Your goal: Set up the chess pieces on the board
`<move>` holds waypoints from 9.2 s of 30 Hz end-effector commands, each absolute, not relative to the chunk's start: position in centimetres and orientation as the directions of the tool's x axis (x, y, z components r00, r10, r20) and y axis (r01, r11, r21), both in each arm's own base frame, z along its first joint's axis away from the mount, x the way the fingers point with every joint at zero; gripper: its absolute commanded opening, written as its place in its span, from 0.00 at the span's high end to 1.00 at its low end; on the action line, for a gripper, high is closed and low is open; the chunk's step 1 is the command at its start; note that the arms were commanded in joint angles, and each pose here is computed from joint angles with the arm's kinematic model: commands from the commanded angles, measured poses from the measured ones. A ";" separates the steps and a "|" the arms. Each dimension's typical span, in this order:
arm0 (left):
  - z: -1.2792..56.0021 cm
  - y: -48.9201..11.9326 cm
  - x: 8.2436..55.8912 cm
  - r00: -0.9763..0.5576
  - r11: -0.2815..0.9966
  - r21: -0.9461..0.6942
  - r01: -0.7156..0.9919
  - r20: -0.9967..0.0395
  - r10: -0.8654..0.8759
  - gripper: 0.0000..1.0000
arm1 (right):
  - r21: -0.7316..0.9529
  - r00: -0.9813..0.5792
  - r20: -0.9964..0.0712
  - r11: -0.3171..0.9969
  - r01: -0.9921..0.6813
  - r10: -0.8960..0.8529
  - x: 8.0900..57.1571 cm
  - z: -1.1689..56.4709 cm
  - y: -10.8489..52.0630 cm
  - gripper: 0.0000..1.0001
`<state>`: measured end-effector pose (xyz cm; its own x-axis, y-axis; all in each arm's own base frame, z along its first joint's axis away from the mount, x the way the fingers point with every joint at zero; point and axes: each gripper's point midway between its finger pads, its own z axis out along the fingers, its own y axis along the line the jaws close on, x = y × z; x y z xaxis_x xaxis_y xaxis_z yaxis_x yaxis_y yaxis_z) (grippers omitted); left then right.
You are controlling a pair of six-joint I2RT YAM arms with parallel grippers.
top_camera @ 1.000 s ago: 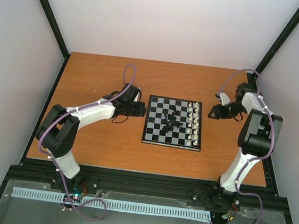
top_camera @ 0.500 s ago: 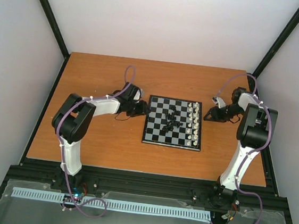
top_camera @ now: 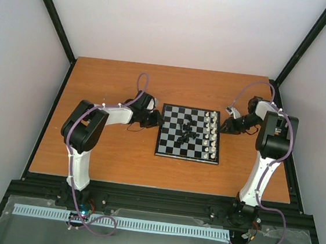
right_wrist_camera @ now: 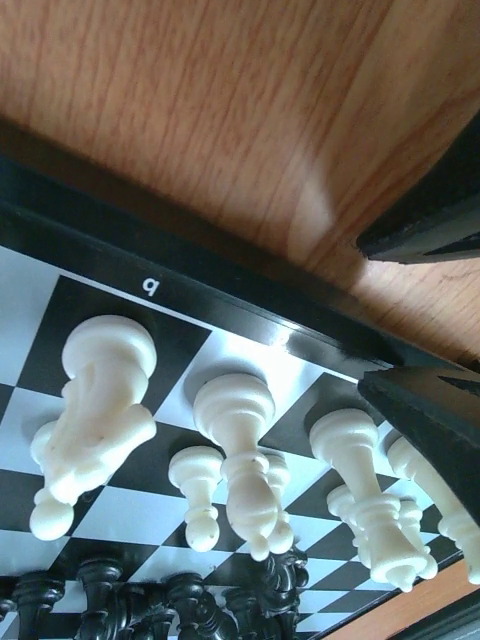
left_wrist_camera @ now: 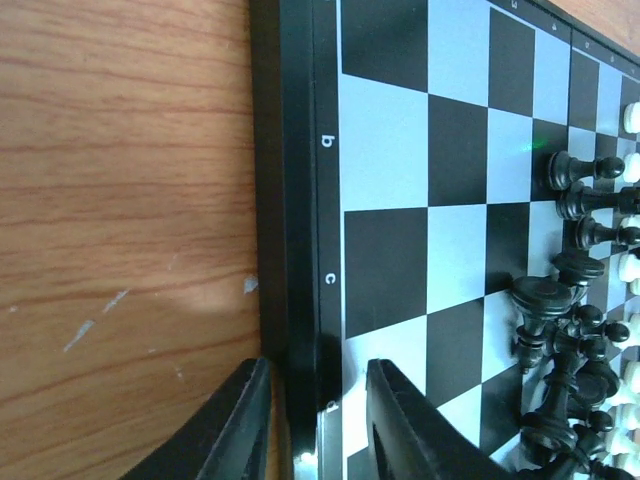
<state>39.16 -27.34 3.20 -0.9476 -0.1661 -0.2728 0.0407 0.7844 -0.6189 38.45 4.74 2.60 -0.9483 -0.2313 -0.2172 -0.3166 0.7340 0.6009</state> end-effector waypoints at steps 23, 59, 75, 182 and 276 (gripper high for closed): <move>4.0 -28.5 32.3 -0.955 0.803 -0.587 0.101 -0.283 -0.087 0.88 | 0.630 -0.901 -0.153 0.662 -0.406 -0.407 31.3 1.7 8.6 0.85; 15.8 -21.5 31.7 -0.833 0.938 -0.289 0.191 -0.554 -0.001 0.74 | 0.320 -0.822 -0.504 0.826 -0.463 -0.266 35.0 16.4 2.6 0.00; 24.5 -17.6 34.1 -0.713 0.988 -0.083 0.133 -0.700 0.037 0.00 | 0.038 -0.293 -0.939 0.791 -0.611 -0.181 33.1 29.9 5.9 0.00; 6.4 -35.0 36.5 -0.822 0.860 -0.189 0.473 -0.446 0.354 0.86 | 0.138 -0.517 -0.807 0.759 -0.636 -0.287 28.5 20.0 7.5 0.46; 10.2 -36.3 35.8 -0.729 0.797 -0.134 0.589 -0.513 0.453 0.60 | 0.195 -0.538 -0.767 0.672 -0.715 -0.350 27.8 18.8 10.5 0.50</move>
